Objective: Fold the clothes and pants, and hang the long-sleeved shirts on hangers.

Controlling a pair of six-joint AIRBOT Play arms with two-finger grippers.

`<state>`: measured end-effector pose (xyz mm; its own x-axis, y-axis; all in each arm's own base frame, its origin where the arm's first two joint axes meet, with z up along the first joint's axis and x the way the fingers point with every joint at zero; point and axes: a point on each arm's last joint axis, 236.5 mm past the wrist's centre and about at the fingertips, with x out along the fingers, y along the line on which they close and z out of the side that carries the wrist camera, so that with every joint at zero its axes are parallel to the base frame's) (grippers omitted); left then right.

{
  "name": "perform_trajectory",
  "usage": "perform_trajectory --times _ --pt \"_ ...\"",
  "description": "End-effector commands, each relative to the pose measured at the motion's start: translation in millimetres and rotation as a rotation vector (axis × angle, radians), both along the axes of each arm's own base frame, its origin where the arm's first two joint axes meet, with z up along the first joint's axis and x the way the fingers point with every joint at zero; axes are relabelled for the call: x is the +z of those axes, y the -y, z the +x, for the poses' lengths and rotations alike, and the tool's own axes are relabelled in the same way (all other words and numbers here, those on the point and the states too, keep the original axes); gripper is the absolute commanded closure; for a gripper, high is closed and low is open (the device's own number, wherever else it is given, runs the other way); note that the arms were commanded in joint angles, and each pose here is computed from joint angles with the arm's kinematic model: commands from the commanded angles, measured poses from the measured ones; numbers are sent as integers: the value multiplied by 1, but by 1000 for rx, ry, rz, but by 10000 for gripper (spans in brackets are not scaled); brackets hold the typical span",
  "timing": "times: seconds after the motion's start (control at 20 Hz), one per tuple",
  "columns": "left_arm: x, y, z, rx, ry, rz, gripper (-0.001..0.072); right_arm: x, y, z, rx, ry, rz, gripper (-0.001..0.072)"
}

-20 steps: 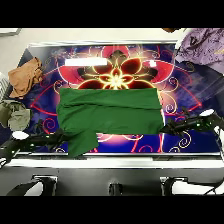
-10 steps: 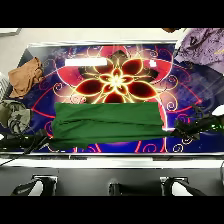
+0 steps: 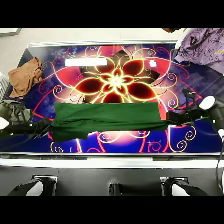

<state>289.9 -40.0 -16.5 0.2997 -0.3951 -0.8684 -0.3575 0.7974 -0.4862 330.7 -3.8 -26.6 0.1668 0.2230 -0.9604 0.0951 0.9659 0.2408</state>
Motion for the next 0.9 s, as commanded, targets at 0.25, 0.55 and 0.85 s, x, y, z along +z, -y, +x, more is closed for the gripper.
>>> perform_trajectory --times 0.25,0.55,0.85 --pt "-18 -8 104 -119 24 23 692 -23 1 75 11 21 27 683" --pt "-43 -3 154 -171 -4 11 691 -38 3 113 -4 56 45 682" --pt "-70 0 162 -185 -58 -5 690 -57 -16 129 -24 74 143 681"
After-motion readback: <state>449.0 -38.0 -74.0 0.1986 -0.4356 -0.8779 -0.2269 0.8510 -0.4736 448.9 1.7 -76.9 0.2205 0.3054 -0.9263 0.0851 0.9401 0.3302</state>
